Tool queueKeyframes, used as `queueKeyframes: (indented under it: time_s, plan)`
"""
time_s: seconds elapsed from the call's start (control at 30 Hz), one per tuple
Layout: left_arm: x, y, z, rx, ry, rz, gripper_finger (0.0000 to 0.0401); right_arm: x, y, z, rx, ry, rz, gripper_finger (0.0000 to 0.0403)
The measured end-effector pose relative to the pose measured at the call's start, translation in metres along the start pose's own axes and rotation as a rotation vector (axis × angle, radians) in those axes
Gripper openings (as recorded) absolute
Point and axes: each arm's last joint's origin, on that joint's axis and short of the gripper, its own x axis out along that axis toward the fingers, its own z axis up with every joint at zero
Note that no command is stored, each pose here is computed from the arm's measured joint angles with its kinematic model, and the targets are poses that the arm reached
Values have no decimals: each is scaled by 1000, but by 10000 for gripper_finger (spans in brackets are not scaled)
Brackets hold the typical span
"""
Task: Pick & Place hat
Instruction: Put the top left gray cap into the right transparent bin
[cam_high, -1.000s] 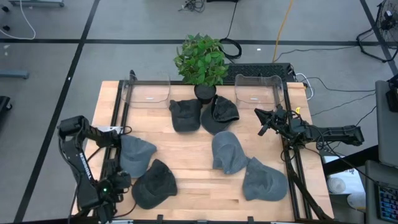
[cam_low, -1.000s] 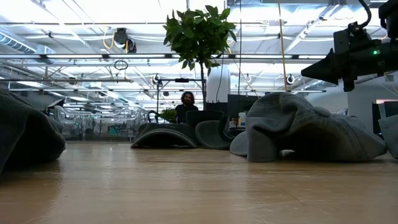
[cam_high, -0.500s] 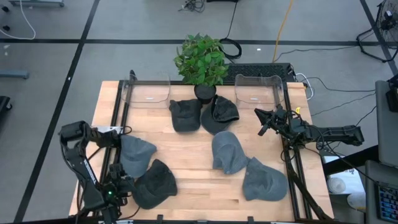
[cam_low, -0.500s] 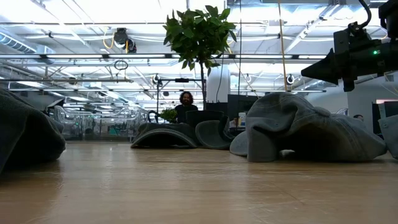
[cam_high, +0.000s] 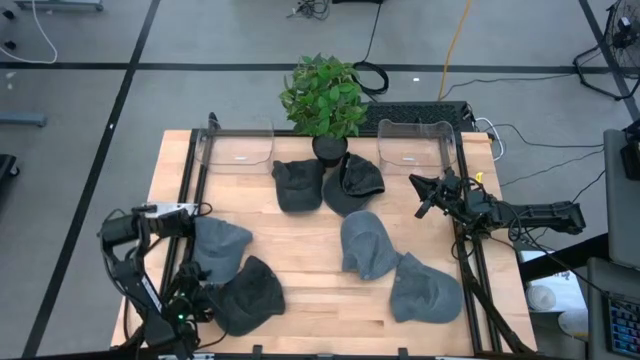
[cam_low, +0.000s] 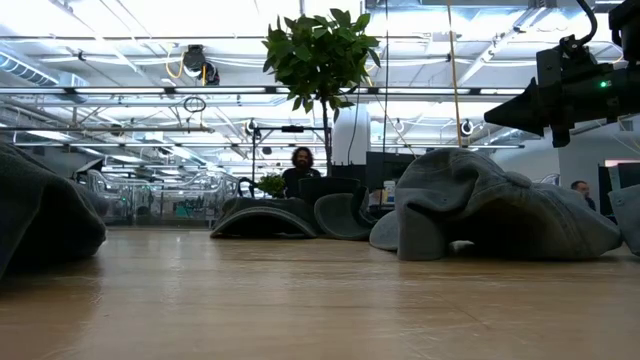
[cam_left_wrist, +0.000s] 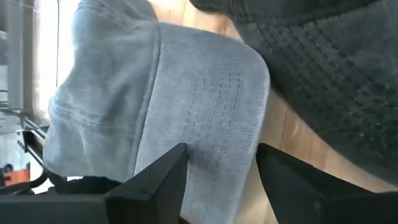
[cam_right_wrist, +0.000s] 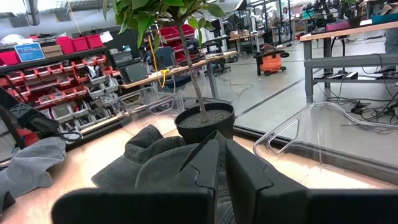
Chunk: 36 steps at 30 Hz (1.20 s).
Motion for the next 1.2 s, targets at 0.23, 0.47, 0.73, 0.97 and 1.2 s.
queueKeyframes:
  time_s: [0.23, 0.47, 0.73, 0.97, 1.2]
  plan:
    - [5, -4, -6, -30, -3, 66, 152, 0, 0, 0, 1, 0, 0, 16]
    - [-2, 3, -5, -33, 5, 46, 27, 0, 0, 0, 0, 0, 0, 16]
    - [-9, 17, -4, -30, 38, 62, 11, 0, 0, 0, 0, 0, 0, 16]
    - [-31, 48, 9, -94, 99, -10, 10, 0, 0, 0, 0, 0, 0, 16]
    - [-39, 75, 23, -165, 142, -112, 10, 0, 0, 0, 0, 0, 0, 16]
